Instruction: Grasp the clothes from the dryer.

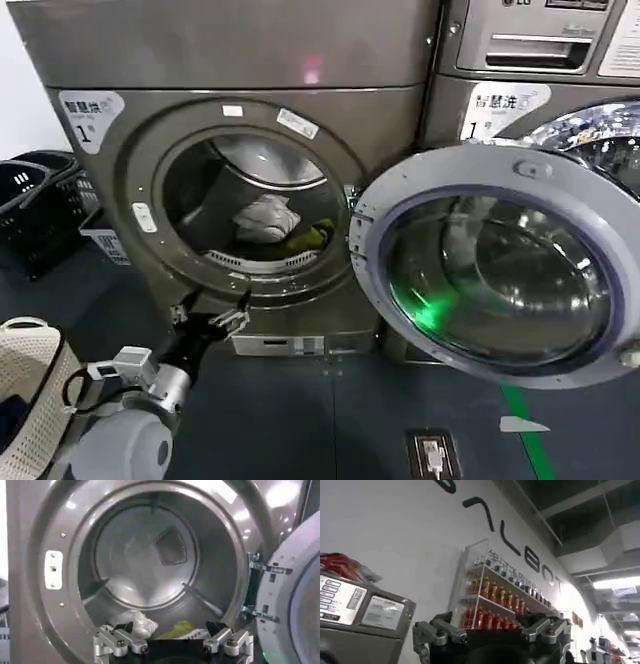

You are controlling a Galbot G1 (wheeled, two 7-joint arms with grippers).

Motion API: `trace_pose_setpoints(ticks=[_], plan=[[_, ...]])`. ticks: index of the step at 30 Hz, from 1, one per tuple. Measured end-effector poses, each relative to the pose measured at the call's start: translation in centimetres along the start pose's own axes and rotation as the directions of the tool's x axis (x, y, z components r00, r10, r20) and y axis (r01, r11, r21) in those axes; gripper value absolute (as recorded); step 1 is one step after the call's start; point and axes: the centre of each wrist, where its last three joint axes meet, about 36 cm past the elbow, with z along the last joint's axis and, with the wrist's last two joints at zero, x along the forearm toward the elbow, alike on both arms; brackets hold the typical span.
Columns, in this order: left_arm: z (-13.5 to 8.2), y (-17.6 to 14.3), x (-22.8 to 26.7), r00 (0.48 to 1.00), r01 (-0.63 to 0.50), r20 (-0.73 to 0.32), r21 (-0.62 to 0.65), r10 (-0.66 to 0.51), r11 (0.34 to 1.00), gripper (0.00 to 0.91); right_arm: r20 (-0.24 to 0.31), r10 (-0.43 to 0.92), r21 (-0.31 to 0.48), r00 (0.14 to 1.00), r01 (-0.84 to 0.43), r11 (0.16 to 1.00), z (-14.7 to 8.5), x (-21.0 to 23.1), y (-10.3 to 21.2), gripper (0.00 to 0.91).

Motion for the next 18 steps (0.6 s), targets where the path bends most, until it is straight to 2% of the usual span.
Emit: trace_pose_setpoints(ticks=[18], plan=[[-0.1, -0.2, -1.6, 0.999, -0.030, 0.025, -0.005, 0.030, 1.000, 0.907, -0.006, 0.046, 0.032, 0.999, -0.046, 0.998, -0.6, 0.6, -0.7, 0.907]])
